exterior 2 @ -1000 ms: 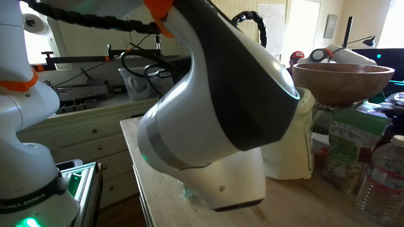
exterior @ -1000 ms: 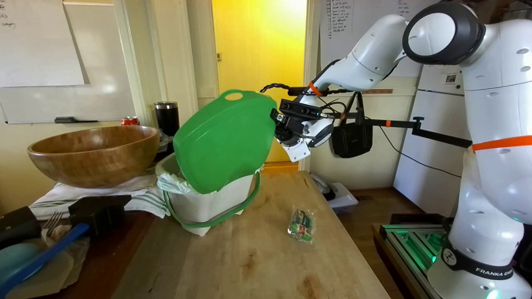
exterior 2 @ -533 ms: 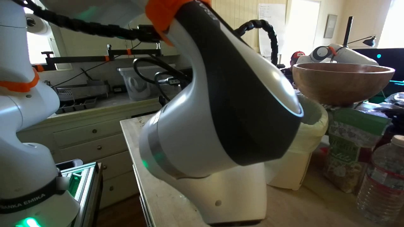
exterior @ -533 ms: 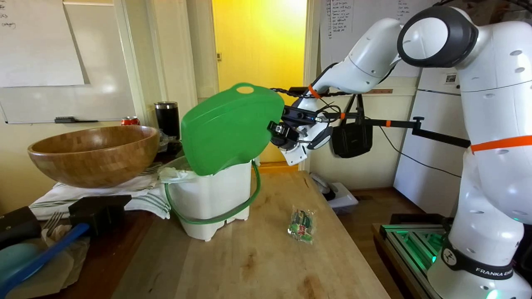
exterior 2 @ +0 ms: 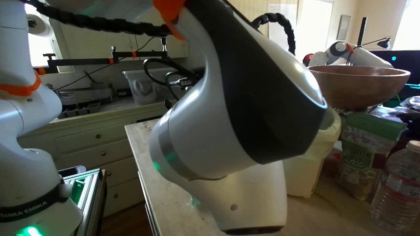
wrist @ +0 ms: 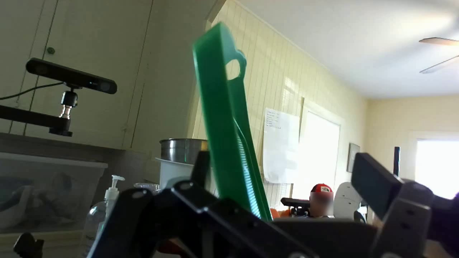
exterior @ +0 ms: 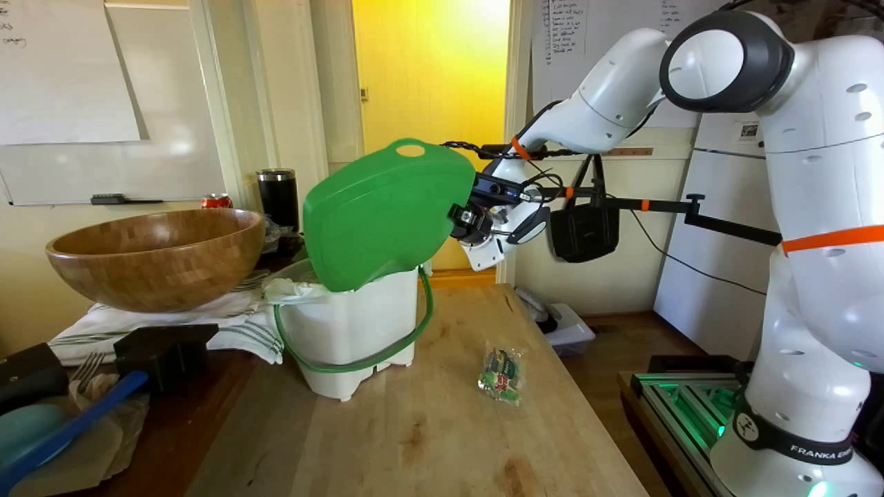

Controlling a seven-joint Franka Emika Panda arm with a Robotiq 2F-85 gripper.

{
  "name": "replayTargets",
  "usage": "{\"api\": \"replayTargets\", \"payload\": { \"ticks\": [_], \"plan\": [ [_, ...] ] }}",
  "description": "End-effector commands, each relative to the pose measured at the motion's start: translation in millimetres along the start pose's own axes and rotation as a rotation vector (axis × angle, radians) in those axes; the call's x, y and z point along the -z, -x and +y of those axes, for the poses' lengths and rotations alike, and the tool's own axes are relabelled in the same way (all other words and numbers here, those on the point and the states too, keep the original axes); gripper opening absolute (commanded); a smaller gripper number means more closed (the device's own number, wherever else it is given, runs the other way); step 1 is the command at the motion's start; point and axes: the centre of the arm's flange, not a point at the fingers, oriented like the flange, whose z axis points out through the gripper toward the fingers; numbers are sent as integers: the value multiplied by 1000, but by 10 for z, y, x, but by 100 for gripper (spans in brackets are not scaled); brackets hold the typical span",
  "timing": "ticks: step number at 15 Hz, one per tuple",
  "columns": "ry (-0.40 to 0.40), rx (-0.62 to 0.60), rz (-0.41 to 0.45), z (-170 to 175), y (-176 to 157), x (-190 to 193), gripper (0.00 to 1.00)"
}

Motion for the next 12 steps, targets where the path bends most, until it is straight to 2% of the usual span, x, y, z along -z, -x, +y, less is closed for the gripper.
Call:
{"api": "replayTargets", "payload": {
  "ticks": [1, 12],
  "plan": [
    [-6, 77, 25, -156, 129, -95, 100],
    [-38, 287, 238, -427, 335, -309, 100]
  ]
}}
